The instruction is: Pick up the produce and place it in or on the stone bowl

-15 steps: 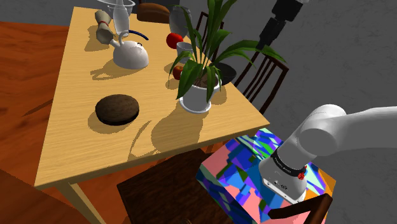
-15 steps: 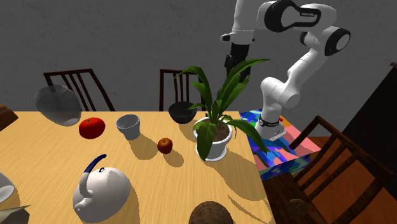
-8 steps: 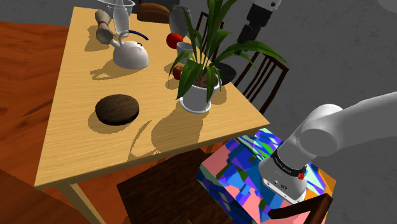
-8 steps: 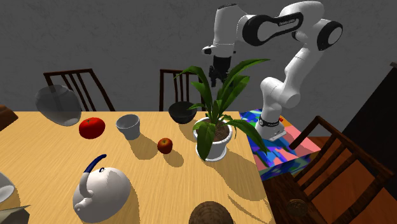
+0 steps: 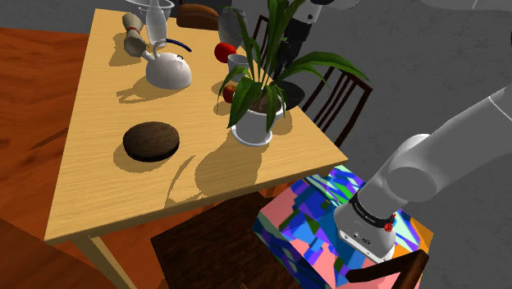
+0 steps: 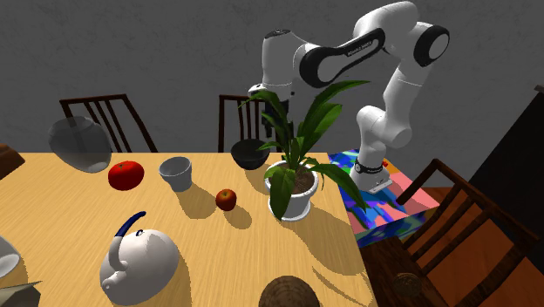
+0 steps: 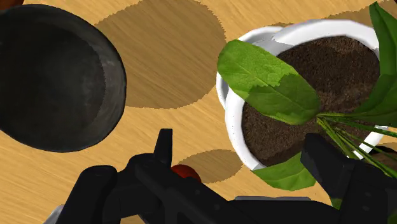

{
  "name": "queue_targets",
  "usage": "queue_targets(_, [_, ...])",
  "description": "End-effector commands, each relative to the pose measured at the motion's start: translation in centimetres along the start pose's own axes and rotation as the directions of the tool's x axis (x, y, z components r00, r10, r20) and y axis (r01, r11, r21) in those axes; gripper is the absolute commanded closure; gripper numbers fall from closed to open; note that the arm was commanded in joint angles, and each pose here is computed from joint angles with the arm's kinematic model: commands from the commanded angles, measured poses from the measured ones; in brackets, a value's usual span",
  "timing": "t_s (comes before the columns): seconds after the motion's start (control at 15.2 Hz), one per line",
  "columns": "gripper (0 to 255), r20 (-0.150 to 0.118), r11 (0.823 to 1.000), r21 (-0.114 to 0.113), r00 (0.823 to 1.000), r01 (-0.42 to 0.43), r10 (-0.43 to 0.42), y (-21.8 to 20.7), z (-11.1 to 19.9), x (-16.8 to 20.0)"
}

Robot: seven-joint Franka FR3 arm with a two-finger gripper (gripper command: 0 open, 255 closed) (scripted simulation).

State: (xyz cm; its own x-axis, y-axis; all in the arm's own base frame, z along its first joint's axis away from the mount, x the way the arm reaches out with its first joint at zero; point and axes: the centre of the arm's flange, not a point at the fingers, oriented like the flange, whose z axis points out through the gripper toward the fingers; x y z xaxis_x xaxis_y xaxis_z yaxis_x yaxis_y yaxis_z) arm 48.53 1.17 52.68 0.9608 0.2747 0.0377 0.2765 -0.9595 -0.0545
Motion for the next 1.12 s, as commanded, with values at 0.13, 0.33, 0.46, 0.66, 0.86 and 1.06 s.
queue_targets(0.13, [0,0.019,0.999,-0.004,0.999,0.035,-0.035,0.9,2.9,4.3])
queue_targets(0.33, [0,0.033,0.998,-0.006,0.998,0.061,-0.061,1.4,5.2,7.7])
queue_targets(0.46, [0,0.042,0.997,-0.008,0.996,0.078,-0.078,1.8,6.7,10.0])
queue_targets(0.66, [0,0.056,0.995,-0.01,0.993,0.104,-0.103,2.2,9.0,13.3])
queue_targets(0.86, [0,0.07,0.991,-0.011,0.989,0.13,-0.129,2.5,11.4,16.7])
queue_targets(1.06, [0,0.084,0.988,-0.012,0.984,0.156,-0.154,2.7,13.9,20.0])
